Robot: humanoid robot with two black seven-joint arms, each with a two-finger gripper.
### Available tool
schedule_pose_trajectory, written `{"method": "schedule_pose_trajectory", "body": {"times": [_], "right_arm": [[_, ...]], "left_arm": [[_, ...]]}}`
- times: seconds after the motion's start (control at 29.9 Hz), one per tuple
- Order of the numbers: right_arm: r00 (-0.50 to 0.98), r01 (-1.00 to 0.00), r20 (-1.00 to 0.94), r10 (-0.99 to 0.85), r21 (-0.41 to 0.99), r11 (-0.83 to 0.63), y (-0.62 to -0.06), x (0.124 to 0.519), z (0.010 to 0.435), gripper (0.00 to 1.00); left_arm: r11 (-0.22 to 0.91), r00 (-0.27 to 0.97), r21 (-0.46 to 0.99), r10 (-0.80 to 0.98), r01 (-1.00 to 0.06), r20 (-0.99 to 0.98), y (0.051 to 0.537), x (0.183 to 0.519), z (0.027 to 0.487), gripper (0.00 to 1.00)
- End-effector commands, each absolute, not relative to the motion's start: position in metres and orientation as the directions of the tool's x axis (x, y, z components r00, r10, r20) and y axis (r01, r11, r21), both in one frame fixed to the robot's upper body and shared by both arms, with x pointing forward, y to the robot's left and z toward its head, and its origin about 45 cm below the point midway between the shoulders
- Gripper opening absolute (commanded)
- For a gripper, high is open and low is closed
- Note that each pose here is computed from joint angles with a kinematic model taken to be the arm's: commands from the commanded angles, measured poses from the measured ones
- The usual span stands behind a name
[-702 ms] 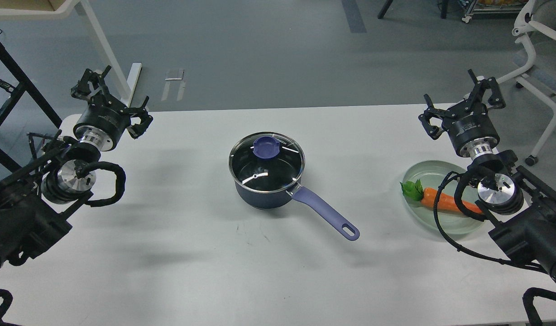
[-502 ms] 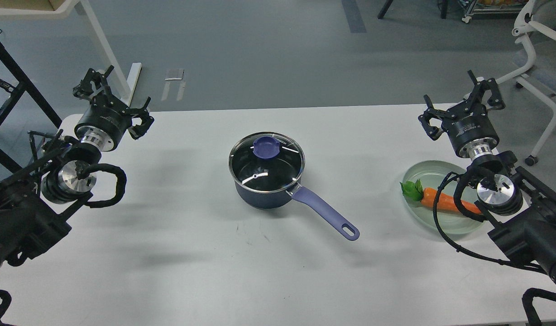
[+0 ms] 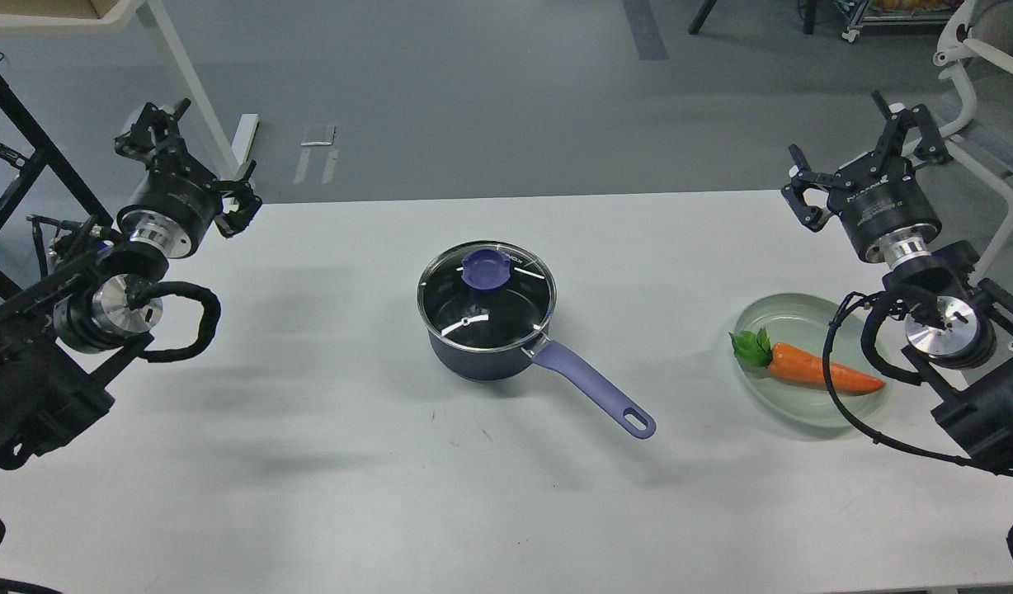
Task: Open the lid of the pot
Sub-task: 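Raise the right arm up and away from the plate, then reach the right gripper down to the purple saucepan handle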
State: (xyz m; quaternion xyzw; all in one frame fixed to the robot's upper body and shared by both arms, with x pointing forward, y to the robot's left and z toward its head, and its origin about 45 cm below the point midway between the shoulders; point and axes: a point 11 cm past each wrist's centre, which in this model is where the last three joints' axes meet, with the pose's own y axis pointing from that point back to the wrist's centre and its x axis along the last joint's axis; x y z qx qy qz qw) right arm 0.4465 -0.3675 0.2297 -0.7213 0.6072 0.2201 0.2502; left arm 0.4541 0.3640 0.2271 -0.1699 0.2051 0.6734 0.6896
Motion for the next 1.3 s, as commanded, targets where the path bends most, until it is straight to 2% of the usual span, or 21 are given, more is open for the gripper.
{"method": "schedule_pose_trajectory", "body": {"times": [0.0, 0.23, 0.33, 0.47, 0.67, 0.87, 1.04, 1.2, 1.27], "right_arm": [[0.213, -0.977, -0.541, -0.813, -0.093, -0.193, -0.369, 0.452, 0.250, 1.00], [0.274, -0.962, -0.417, -0.866, -0.108, -0.253, -0.375, 0.463, 0.286, 1.00], [0.365, -0.931, -0.267, -0.892, -0.075, -0.358, -0.356, 0.468, 0.305, 1.00], [0.500, -0.866, -0.002, -0.866, -0.011, -0.500, -0.341, 0.465, 0.353, 1.00], [0.631, -0.769, 0.326, -0.704, 0.149, -0.621, -0.299, 0.468, 0.383, 1.00], [0.748, -0.613, 0.508, -0.427, 0.284, -0.737, -0.239, 0.443, 0.371, 1.00], [0.804, -0.517, 0.544, -0.239, 0.441, -0.734, -0.213, 0.430, 0.342, 1.00], [0.775, -0.472, 0.631, -0.022, 0.556, -0.684, -0.188, 0.421, 0.327, 1.00], [0.764, -0.420, 0.636, 0.103, 0.613, -0.670, -0.174, 0.411, 0.321, 1.00]], "left_arm": [[0.029, 0.008, 0.034, 0.863, -0.999, -0.504, 0.369, 0.455, 0.231, 1.00], [0.040, 0.034, 0.001, 0.855, -0.999, -0.517, 0.365, 0.455, 0.234, 1.00], [0.049, 0.035, 0.014, 0.854, -0.999, -0.518, 0.362, 0.453, 0.229, 1.00], [0.057, 0.032, 0.035, 0.864, -0.998, -0.502, 0.364, 0.450, 0.224, 1.00], [0.042, 0.016, 0.044, 0.881, -0.998, -0.474, 0.375, 0.447, 0.225, 1.00], [0.047, 0.024, 0.038, 0.887, -0.998, -0.462, 0.378, 0.449, 0.231, 1.00], [0.066, 0.043, 0.040, 0.904, -0.997, -0.425, 0.379, 0.449, 0.235, 1.00], [0.081, 0.064, 0.026, 0.915, -0.996, -0.399, 0.377, 0.452, 0.241, 1.00], [0.083, 0.068, 0.021, 0.914, -0.996, -0.399, 0.377, 0.452, 0.242, 1.00]]}}
